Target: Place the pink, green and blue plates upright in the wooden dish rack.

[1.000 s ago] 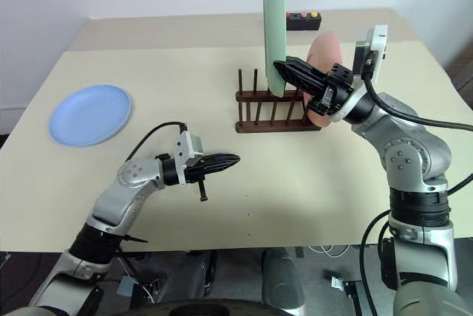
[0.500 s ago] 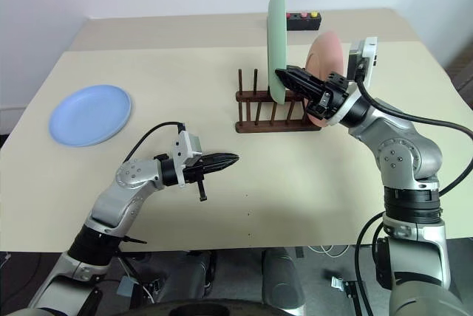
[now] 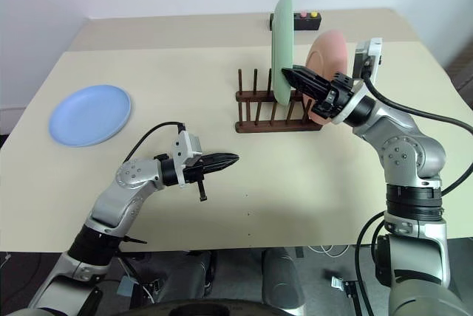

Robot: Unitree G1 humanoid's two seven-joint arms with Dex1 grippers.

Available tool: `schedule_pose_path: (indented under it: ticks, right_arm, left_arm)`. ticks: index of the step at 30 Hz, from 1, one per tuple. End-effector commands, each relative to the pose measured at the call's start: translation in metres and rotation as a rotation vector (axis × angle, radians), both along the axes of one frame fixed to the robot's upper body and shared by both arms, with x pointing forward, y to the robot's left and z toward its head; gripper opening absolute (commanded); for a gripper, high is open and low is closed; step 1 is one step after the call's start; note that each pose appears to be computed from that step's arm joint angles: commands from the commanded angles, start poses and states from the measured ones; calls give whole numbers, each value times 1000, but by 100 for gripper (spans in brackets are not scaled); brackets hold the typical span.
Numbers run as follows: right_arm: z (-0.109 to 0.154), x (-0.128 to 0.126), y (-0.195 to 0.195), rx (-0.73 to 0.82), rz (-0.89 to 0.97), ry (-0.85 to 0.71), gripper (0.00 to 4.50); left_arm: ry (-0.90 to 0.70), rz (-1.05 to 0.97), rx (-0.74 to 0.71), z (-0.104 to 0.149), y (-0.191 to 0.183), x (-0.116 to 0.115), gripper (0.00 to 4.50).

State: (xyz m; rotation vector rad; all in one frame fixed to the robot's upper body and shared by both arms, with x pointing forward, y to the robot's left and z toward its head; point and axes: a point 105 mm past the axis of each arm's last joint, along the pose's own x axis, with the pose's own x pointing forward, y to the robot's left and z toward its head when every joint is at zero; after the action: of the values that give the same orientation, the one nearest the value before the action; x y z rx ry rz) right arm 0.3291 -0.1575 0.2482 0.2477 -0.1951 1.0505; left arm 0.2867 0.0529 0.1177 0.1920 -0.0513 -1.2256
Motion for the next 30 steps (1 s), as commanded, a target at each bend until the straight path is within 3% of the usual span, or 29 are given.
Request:
schedule_pose_path:
  ticks: [1, 3, 6, 13, 30]
  right_arm:
    - [16, -3, -3, 17, -4, -63, 3]
    - [16, -3, -3, 17, -6, -63, 3]
    - [16, -2, -4, 19, -8, -62, 95]
    - [17, -1, -6, 15, -34, -70, 445]
    - [20, 3, -9, -104, -115, -138, 445]
  left_arm:
    - [-35, -13, -17, 10, -2, -2, 0]
    - [-34, -13, -18, 9, -2, -2, 0]
    - [-34, -13, -17, 9, -2, -2, 0]
    - [-35, -13, -18, 10, -3, -2, 0]
    - [-34, -12, -18, 9, -3, -2, 0]
